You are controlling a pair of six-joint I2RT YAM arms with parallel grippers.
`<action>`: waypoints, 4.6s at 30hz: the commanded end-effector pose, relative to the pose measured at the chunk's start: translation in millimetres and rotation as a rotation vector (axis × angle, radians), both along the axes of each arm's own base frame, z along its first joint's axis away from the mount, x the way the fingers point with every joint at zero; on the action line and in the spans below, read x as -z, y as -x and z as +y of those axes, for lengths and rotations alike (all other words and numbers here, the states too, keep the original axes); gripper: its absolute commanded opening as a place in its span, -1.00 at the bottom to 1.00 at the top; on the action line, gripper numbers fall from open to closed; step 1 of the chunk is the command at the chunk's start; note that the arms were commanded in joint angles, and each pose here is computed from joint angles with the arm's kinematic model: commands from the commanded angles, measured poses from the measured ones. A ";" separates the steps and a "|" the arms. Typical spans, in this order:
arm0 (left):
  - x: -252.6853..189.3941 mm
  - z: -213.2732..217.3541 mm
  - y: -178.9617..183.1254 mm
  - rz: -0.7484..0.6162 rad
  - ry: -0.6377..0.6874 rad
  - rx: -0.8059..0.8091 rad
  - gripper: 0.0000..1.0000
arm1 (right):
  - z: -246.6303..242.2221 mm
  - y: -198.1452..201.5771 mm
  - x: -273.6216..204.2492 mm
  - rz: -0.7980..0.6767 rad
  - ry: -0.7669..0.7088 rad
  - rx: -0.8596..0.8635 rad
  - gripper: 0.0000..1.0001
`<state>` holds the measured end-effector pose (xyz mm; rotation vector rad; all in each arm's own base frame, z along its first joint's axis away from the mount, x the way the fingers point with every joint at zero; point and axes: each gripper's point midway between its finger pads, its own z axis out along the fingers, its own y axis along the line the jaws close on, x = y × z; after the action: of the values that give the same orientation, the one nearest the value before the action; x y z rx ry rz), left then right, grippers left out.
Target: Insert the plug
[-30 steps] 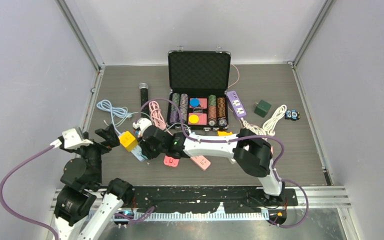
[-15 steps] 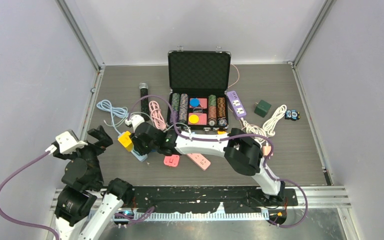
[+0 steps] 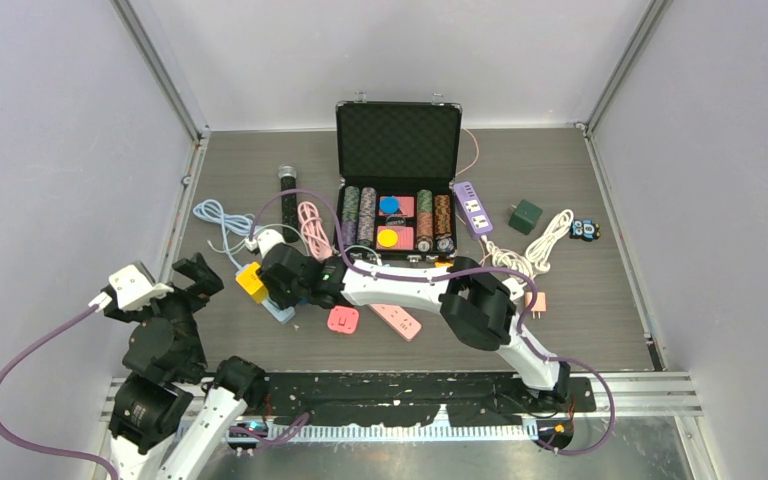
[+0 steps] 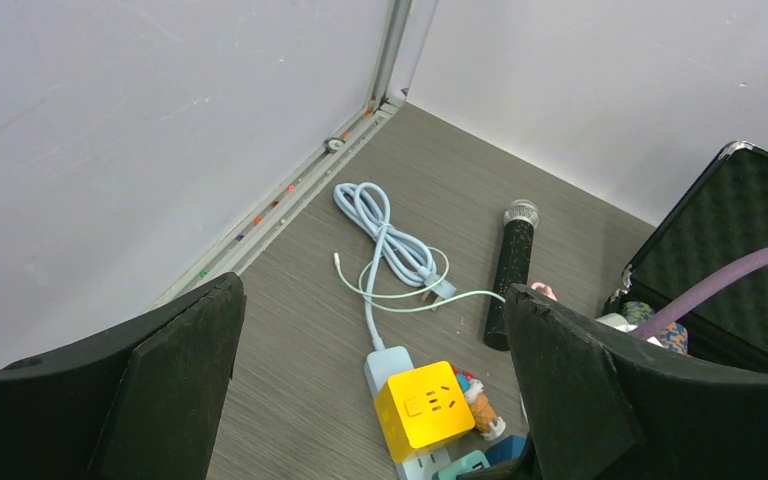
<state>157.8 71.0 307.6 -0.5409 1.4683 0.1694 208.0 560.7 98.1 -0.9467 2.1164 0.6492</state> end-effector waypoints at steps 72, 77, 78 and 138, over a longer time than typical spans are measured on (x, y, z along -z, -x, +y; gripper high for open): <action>-19.4 -2.6 -7.7 -0.005 -0.052 0.007 0.99 | -76.3 61.5 162.4 -0.068 0.484 -0.035 -0.90; -24.1 -4.2 -11.0 0.003 -0.065 0.011 0.99 | -80.3 70.2 171.1 -0.052 0.498 -0.049 -0.89; -25.2 -3.6 -11.2 0.004 -0.068 0.006 0.99 | -83.3 70.9 175.0 -0.046 0.506 -0.046 -0.90; -44.0 -49.1 -20.8 -0.060 -0.066 0.284 0.99 | -65.0 -18.3 -47.1 -0.003 0.007 0.302 0.76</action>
<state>174.9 32.9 344.6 -0.3201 1.4798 0.0305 204.7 504.4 159.5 -0.6968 2.1765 0.6215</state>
